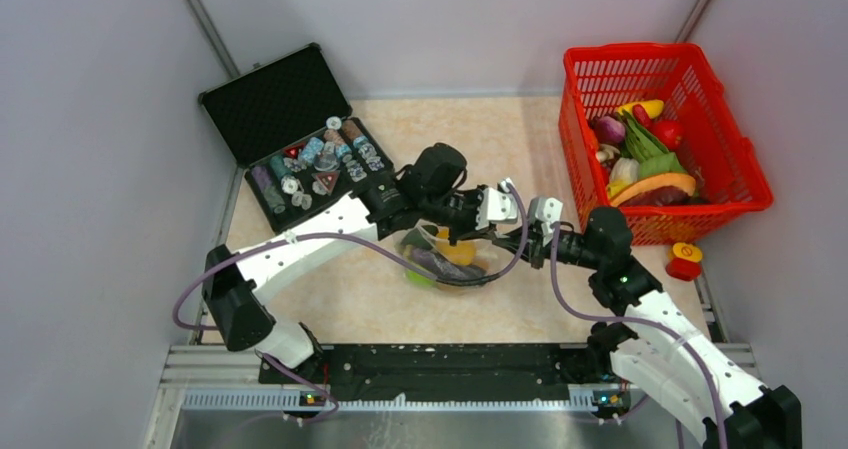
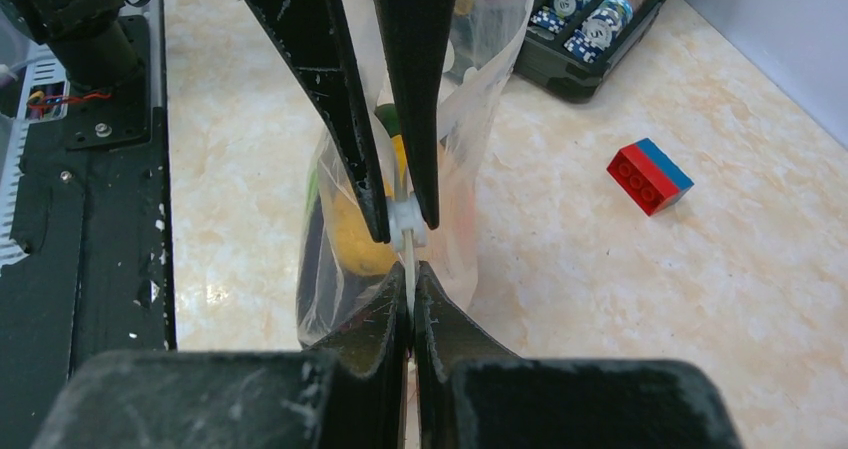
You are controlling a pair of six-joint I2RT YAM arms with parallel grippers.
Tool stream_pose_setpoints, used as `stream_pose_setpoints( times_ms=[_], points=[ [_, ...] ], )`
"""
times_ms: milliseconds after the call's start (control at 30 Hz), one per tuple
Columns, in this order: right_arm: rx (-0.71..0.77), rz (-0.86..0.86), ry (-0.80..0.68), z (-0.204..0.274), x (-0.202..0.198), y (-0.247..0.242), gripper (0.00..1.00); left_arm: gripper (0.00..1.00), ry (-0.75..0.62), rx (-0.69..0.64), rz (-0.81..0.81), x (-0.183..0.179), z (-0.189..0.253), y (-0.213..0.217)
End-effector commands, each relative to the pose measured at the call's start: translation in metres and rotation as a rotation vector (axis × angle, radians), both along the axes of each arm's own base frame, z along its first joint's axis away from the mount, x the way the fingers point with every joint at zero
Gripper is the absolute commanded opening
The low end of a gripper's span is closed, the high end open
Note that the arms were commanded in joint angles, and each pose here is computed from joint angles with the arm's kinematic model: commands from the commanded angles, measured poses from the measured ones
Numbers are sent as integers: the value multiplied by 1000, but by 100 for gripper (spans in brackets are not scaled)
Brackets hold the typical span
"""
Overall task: Place the food in the zip-top bag and seal the zipper
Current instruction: Zip the zipper food storage bag at the center of the board.
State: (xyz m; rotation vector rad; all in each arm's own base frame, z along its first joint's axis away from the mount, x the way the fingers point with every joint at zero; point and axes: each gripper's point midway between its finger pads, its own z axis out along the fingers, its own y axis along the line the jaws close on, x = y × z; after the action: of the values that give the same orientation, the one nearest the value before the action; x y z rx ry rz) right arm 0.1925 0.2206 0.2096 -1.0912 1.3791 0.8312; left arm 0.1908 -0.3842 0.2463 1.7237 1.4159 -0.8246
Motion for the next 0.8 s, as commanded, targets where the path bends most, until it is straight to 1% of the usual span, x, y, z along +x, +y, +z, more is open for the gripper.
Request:
stream_pose_setpoints(
  times_ms=[0, 167, 200, 233, 300, 333, 367, 433, 533, 600, 767],
  points=[
    [38, -3, -94, 34, 3, 1, 0, 0, -34, 15, 61, 4, 6, 17],
    [49, -4, -92, 36, 2, 2, 0, 0, -14, -27, 57, 2, 13, 12],
    [55, -2, -90, 38, 1, 2, 7, 0, -6, -42, 49, 0, 16, 10],
    [60, 0, -88, 39, 1, 2, 15, 0, -1, -55, 44, -1, 18, 7],
    [67, 3, -88, 41, 0, 3, 29, 0, 14, -66, 32, -4, 20, 5],
    [67, 2, -89, 42, 0, 4, 35, 0, 20, -70, 26, -5, 21, 3],
    [68, 3, -90, 43, 0, 4, 38, 0, 24, -70, 26, -5, 21, 3],
    [67, -3, -94, 45, 2, 4, 41, 0, 28, -72, 33, -4, 22, 1],
    [76, -13, -107, 50, 4, 5, 42, 0, 29, -75, 39, -3, 22, 0],
    [90, -29, -113, 53, 6, 4, 41, 0, 27, -78, 36, -4, 22, -1],
    [99, 9, -97, 54, 3, 9, 21, 0, 21, -77, 41, -3, 22, 0]
  ],
)
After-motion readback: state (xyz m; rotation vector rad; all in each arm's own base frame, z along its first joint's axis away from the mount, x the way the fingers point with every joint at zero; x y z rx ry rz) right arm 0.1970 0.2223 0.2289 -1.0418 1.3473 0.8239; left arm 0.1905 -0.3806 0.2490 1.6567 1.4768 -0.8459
